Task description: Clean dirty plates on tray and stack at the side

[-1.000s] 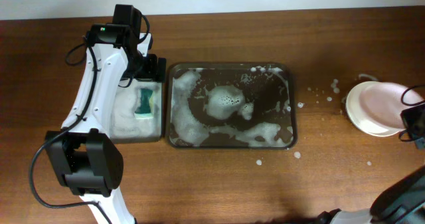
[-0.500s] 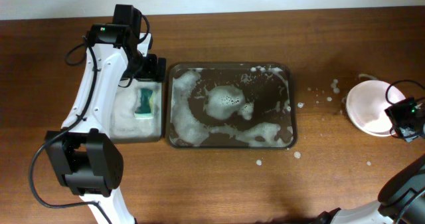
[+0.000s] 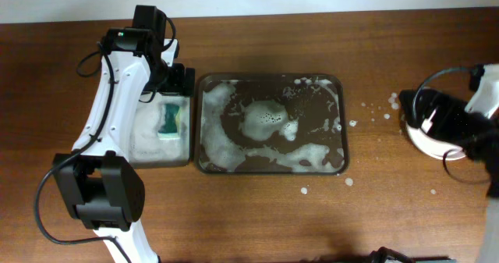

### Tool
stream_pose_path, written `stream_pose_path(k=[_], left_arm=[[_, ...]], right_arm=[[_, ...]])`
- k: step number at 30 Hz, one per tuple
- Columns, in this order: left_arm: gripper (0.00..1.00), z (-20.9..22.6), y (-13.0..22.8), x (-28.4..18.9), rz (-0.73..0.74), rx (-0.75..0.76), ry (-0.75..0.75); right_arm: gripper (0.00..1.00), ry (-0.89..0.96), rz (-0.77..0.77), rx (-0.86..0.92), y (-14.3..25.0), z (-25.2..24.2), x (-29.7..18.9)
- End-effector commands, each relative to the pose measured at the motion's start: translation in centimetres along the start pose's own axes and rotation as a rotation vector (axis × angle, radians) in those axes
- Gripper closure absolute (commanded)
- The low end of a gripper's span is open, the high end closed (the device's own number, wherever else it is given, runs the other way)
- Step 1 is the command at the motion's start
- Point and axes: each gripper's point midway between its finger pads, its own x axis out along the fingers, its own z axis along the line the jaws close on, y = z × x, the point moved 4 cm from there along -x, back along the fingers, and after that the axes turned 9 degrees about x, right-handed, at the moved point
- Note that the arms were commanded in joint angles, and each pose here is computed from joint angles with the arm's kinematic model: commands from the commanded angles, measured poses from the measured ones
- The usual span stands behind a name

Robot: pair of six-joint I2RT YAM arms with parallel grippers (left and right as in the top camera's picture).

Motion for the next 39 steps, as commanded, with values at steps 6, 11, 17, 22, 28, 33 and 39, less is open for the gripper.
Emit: stream_pose_path(k=[6,11,17,22,28,33,39], left_arm=[[0.01,0.0,-0.3,-1.1,-0.031,-0.004,0.007],[0.01,0.0,-0.3,-1.1,-0.031,-0.004,0.007],[0.01,0.0,-0.3,-1.1,-0.031,-0.004,0.007],[0.01,0.0,-0.3,-1.1,-0.031,-0.004,0.007],[0.01,0.0,-0.3,-1.1,-0.031,-0.003,0.007],[0.01,0.0,-0.3,-1.1,-0.031,-0.004,0.007],[0.01,0.0,-0.3,-1.1,-0.031,-0.003,0.007]], right_arm=[[0.02,0.011,-0.051,-0.130,1.6,1.6,-2.8],[0.02,0.003,-0.055,-0.327,1.9,1.8,-2.9],[0.02,-0.125,-0.268,-0.675,4.6,4.6,-1.0],[0.02,-0.217,-0.477,-0.808,8.6,4.3,0.7],[0.02,-0.274,-0.655,-0.853,13.0,1.1,3.8],[0.02,-0.260,-0.719,-0.817,14.9,-0.6,5.2],[0.02,-0.248,-0.704,-0.811,16.5,-2.3,7.3]])
